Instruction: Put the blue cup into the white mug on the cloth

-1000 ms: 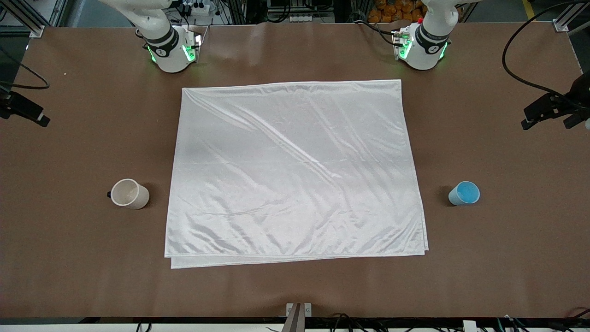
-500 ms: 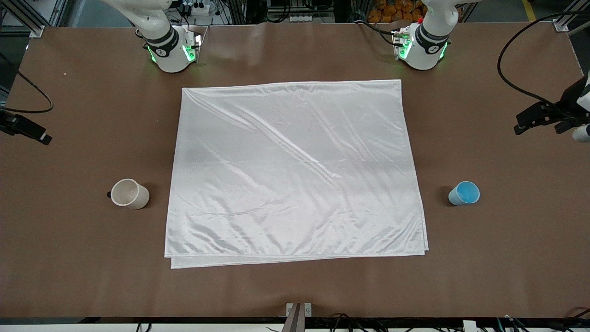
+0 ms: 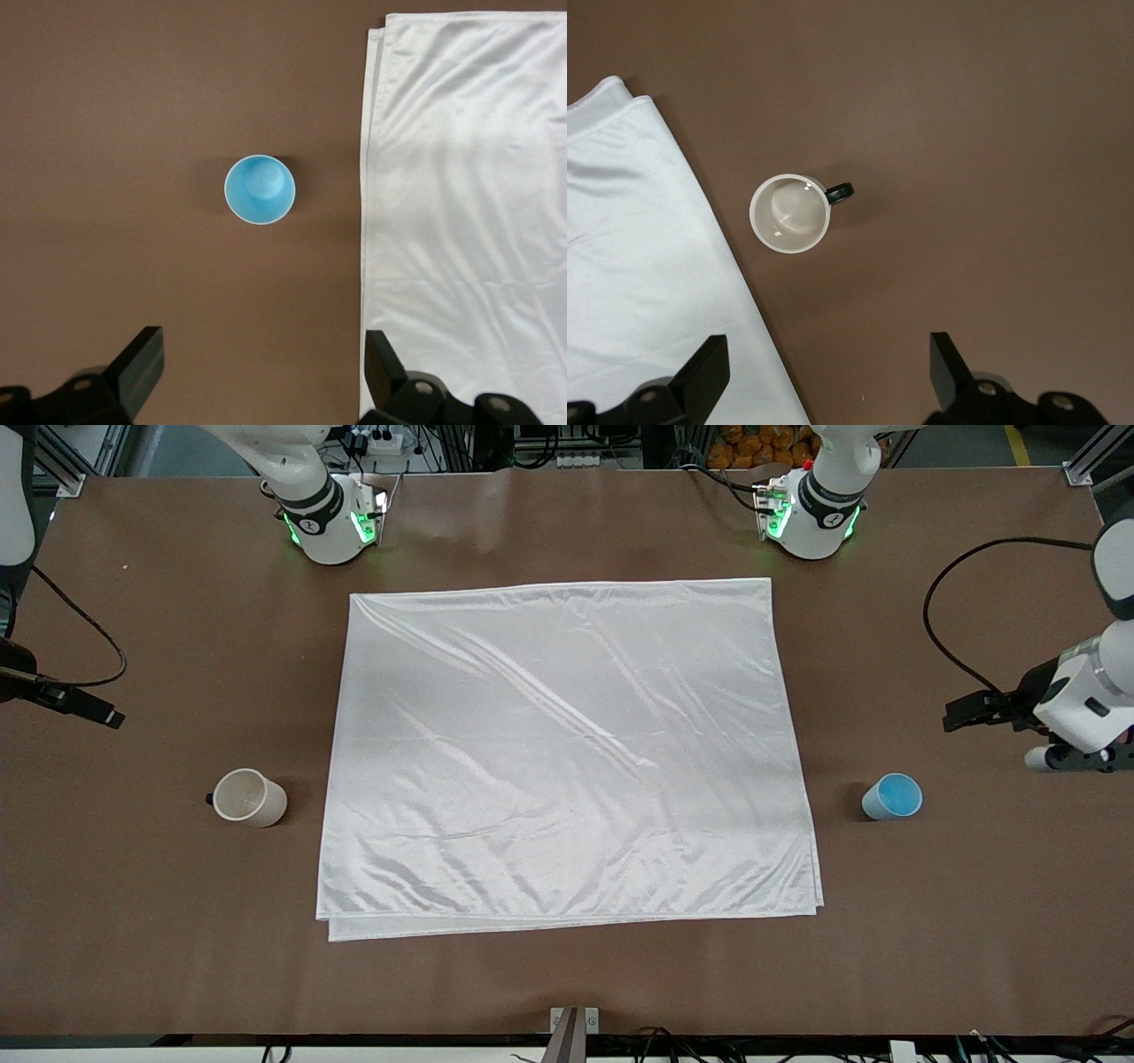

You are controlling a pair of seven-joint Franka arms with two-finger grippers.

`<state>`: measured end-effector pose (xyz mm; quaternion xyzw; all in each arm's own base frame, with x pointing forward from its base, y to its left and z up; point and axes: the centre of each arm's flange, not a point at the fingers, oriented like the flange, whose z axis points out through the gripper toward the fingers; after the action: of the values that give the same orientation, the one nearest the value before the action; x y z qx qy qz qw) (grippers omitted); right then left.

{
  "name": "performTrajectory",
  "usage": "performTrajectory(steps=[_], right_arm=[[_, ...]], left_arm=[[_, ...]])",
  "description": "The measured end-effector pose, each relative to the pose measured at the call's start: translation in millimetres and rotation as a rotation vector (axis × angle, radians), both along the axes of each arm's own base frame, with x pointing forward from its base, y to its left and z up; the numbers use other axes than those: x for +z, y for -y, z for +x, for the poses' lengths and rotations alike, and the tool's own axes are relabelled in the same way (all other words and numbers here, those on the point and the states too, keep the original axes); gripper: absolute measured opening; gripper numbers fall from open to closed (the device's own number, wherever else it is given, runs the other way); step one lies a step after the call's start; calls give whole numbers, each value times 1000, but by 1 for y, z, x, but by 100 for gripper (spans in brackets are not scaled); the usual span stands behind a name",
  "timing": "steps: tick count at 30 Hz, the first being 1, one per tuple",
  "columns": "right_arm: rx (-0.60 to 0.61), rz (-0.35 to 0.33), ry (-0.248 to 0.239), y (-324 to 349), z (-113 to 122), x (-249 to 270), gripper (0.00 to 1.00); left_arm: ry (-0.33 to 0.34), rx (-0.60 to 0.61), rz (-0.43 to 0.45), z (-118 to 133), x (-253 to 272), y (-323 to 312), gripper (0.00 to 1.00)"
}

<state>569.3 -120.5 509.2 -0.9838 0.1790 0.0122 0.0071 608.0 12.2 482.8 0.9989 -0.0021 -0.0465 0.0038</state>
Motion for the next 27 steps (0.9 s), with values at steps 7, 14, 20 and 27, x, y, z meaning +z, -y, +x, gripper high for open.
performTrajectory(steps=[7, 14, 20, 27], right_arm=[[-81, 5, -34, 22, 8, -34, 100], [-229, -3, -12, 34, 15, -73, 100], [-349, -8, 14, 34, 19, -103, 100], [-473, -9, -7, 35, 23, -137, 100]], left_arm=[[-56, -60, 58, 21, -70, 11, 100], [-92, -106, 71, 34, -127, 29, 100], [-120, -120, 77, 39, -165, 31, 100], [-153, -126, 81, 42, -195, 30, 100]])
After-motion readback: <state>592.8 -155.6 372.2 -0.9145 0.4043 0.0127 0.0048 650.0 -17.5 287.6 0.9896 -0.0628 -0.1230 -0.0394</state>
